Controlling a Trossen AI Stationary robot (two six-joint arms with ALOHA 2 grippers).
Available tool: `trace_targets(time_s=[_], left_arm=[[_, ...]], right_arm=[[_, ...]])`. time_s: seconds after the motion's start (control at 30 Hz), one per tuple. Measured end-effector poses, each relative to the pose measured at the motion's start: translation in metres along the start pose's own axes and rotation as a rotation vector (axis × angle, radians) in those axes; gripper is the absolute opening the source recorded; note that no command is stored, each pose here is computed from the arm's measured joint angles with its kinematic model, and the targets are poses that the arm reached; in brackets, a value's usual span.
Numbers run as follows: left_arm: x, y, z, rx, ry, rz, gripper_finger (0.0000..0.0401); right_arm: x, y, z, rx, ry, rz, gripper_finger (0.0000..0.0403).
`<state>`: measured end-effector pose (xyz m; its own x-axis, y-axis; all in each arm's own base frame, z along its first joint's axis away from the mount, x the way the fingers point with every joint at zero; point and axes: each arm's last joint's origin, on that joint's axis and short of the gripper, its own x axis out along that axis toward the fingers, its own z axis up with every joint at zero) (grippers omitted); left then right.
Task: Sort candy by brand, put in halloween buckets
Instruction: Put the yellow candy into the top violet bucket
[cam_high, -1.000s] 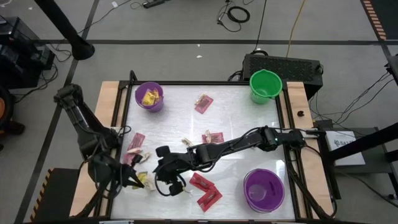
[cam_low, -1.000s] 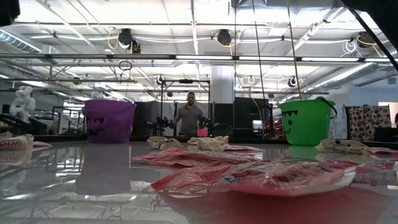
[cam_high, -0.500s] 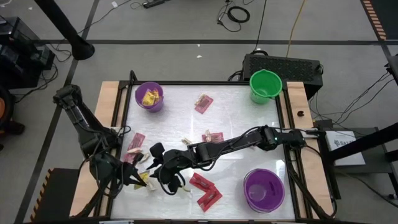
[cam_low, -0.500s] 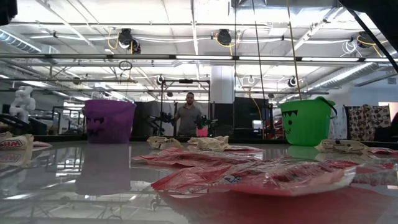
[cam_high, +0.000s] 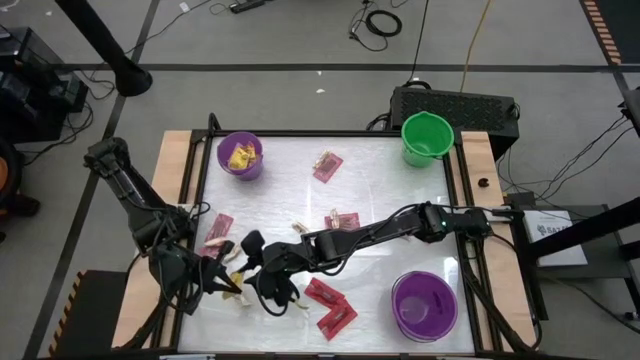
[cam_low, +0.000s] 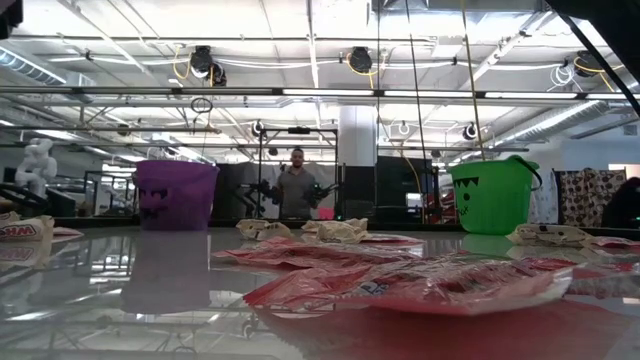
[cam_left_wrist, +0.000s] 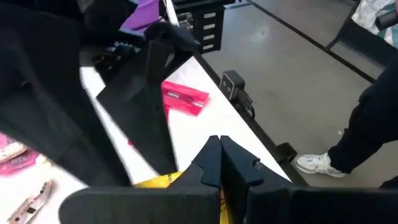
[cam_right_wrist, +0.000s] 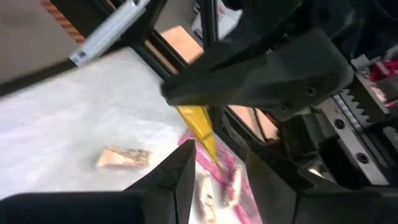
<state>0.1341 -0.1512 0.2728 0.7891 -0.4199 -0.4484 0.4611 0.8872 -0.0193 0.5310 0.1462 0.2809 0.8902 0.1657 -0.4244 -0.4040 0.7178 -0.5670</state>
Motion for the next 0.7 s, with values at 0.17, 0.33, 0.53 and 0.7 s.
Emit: trace_targets(time_s=[0.17, 0.33, 0.53, 0.7], left_arm=[[0.0000, 0.0002, 0.0006, 0.029, -0.006, 0.009, 0.0000], [0.0000, 0.0002, 0.0004, 0.036, -0.005, 0.010, 0.0000], [-0.0001, 0.0007, -0.0010, 0.041, 0.009, 0.017, 0.0010], [-0.0001, 0.0010, -0.0013, 0.042, 0.011, 0.025, 0.0015]], right_arm=[[0.0000, -0.0012, -0.0010, -0.060, 0.022, -0.026, 0.0132], [0.0000, -0.0013, -0.0009, -0.057, 0.021, -0.027, 0.0131], [0.0001, -0.0018, -0.0013, -0.037, 0.015, -0.020, 0.0089], [0.0001, -0.0019, -0.0015, -0.012, 0.013, -0.017, 0.0015]])
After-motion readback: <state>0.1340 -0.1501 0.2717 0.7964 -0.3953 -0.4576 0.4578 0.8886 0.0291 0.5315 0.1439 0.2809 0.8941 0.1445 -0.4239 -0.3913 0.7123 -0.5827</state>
